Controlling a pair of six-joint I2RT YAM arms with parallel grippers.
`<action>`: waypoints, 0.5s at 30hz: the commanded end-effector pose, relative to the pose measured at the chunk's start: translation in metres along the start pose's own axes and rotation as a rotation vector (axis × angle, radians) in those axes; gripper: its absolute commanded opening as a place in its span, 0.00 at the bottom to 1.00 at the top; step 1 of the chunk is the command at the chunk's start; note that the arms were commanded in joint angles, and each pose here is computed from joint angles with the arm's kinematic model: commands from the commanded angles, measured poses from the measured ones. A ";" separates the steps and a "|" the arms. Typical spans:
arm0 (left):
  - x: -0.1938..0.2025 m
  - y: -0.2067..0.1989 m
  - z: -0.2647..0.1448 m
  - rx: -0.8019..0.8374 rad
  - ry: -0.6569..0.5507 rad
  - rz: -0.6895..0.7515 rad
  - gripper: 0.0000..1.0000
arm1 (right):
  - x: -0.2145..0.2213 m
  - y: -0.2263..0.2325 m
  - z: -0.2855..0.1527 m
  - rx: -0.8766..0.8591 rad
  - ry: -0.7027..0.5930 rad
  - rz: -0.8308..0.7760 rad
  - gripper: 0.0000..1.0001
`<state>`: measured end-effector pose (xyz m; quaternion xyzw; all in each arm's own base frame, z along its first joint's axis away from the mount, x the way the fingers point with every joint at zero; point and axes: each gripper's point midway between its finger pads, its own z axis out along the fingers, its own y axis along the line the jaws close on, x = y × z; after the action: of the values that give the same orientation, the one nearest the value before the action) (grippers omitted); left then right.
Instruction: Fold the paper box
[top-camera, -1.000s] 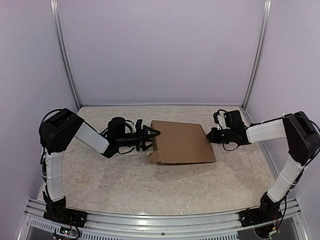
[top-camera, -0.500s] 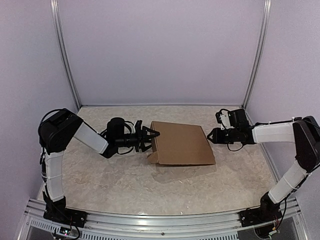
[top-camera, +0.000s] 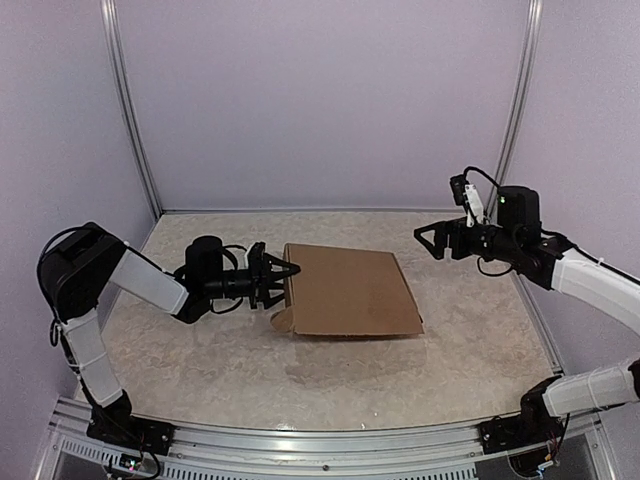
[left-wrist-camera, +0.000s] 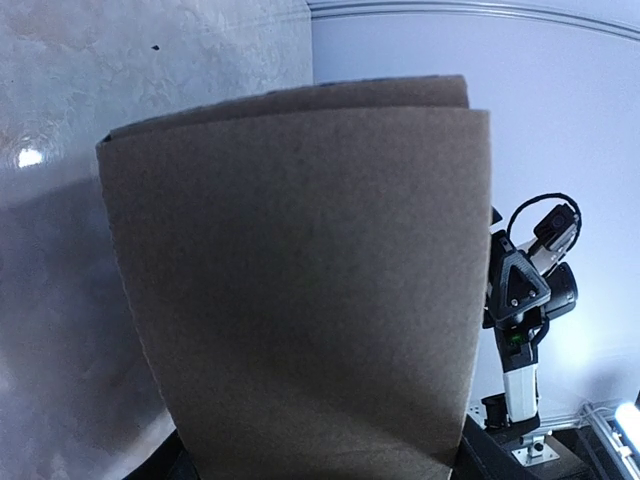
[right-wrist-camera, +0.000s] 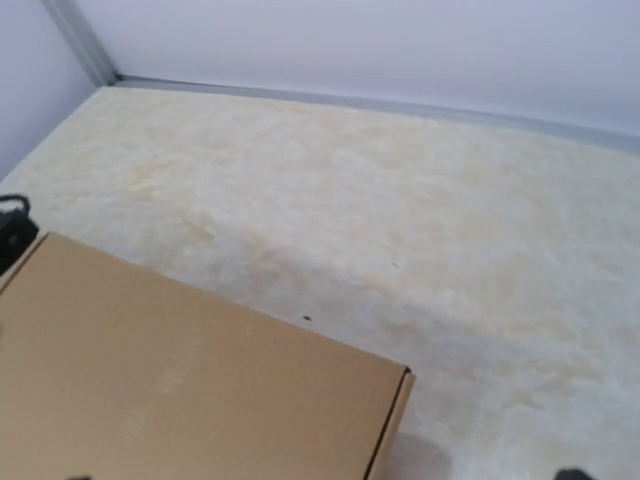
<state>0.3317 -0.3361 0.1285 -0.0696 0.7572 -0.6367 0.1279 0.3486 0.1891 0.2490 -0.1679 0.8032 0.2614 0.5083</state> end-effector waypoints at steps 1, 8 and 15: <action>0.007 -0.037 -0.023 0.088 0.024 0.038 0.19 | -0.016 0.031 -0.016 -0.096 -0.030 -0.119 1.00; 0.027 -0.056 -0.061 0.147 0.091 0.028 0.10 | -0.022 0.092 -0.032 -0.321 -0.105 -0.354 1.00; 0.045 -0.066 -0.101 0.168 0.145 0.031 0.00 | -0.016 0.140 -0.047 -0.537 -0.116 -0.500 1.00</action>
<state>0.2791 -0.2778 0.1881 -0.0372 0.7205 -0.6846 0.1041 0.2693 0.2599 0.2918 -0.4027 0.6753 0.3236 0.5264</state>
